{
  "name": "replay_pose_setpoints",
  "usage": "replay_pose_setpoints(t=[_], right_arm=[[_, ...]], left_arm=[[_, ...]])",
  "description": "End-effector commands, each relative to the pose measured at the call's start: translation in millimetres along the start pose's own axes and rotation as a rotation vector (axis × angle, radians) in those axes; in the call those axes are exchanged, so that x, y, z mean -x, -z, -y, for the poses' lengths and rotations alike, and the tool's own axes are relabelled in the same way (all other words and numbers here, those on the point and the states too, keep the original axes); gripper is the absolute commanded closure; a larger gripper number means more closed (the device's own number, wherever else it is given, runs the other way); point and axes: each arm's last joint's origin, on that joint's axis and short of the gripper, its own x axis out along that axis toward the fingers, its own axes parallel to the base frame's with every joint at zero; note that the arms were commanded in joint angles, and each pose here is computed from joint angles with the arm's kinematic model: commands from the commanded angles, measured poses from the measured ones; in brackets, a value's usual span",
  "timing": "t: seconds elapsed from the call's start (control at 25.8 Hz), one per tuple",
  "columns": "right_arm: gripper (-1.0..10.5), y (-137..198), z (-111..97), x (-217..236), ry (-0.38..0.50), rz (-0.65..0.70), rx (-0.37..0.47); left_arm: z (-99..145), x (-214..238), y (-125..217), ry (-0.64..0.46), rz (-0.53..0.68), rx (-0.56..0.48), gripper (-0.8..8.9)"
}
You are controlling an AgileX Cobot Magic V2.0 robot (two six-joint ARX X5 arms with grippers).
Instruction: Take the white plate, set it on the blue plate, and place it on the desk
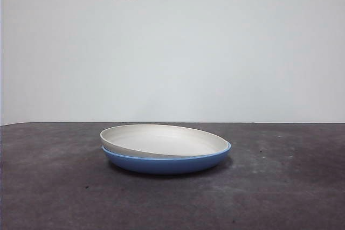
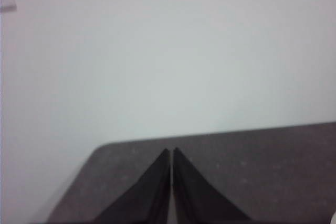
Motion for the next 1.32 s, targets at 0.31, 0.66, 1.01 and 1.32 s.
replay_pose_setpoints(t=[0.31, 0.66, 1.01, 1.32], right_arm=[[9.4, -4.3, -2.5, 0.9, -0.009, 0.013, 0.027], [9.4, -4.3, -2.5, 0.9, -0.009, 0.013, 0.027], [9.4, -4.3, -2.5, 0.9, -0.009, 0.013, 0.027], [9.4, -4.3, -2.5, 0.9, -0.009, 0.013, 0.027]], left_arm=[[4.6, 2.5, 67.8, -0.054, -0.071, 0.136, 8.04], [7.1, 3.3, 96.5, -0.062, -0.127, 0.172, 8.04], [10.4, 4.0, 111.6, -0.04, -0.183, 0.173, 8.04], [19.5, 5.7, 115.2, 0.194, -0.215, 0.086, 8.04]])
